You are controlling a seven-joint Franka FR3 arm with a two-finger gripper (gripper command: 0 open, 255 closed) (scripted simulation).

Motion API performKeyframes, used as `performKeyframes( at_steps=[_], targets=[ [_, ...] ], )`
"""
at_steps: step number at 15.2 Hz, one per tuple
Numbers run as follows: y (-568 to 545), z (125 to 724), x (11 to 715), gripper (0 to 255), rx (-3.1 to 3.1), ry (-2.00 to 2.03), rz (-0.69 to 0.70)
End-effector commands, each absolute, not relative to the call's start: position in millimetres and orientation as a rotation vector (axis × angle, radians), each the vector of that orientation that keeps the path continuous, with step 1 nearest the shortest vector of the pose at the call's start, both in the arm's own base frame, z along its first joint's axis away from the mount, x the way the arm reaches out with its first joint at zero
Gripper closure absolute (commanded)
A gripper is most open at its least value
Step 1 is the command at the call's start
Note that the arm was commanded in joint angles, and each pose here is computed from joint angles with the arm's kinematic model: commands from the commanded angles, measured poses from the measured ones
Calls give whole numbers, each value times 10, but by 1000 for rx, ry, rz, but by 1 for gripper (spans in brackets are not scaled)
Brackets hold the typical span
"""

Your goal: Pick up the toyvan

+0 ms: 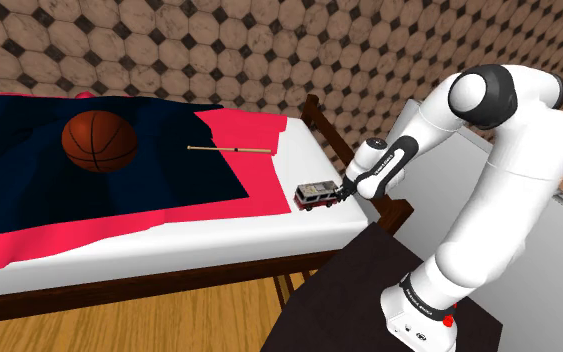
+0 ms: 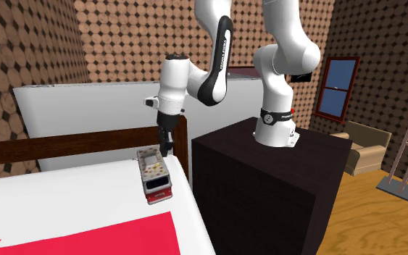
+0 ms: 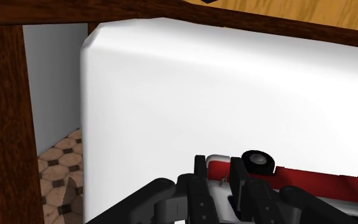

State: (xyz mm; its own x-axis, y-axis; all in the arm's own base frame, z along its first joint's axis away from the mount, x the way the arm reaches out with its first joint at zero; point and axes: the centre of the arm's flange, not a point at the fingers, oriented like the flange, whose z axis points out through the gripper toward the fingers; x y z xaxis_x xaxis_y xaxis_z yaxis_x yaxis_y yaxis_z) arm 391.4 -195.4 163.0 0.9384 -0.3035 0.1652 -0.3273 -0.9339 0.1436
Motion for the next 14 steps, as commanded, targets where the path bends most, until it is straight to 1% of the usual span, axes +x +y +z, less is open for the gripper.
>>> performKeyframes(
  at_steps=[1, 12, 14],
  targets=[
    [-1945, 1737, 3920, 255, 2925, -479, 210],
    [-1945, 2317, 3920, 255, 2925, -479, 210],
    [-1945, 2326, 3920, 255, 2925, -479, 210]
  ],
)
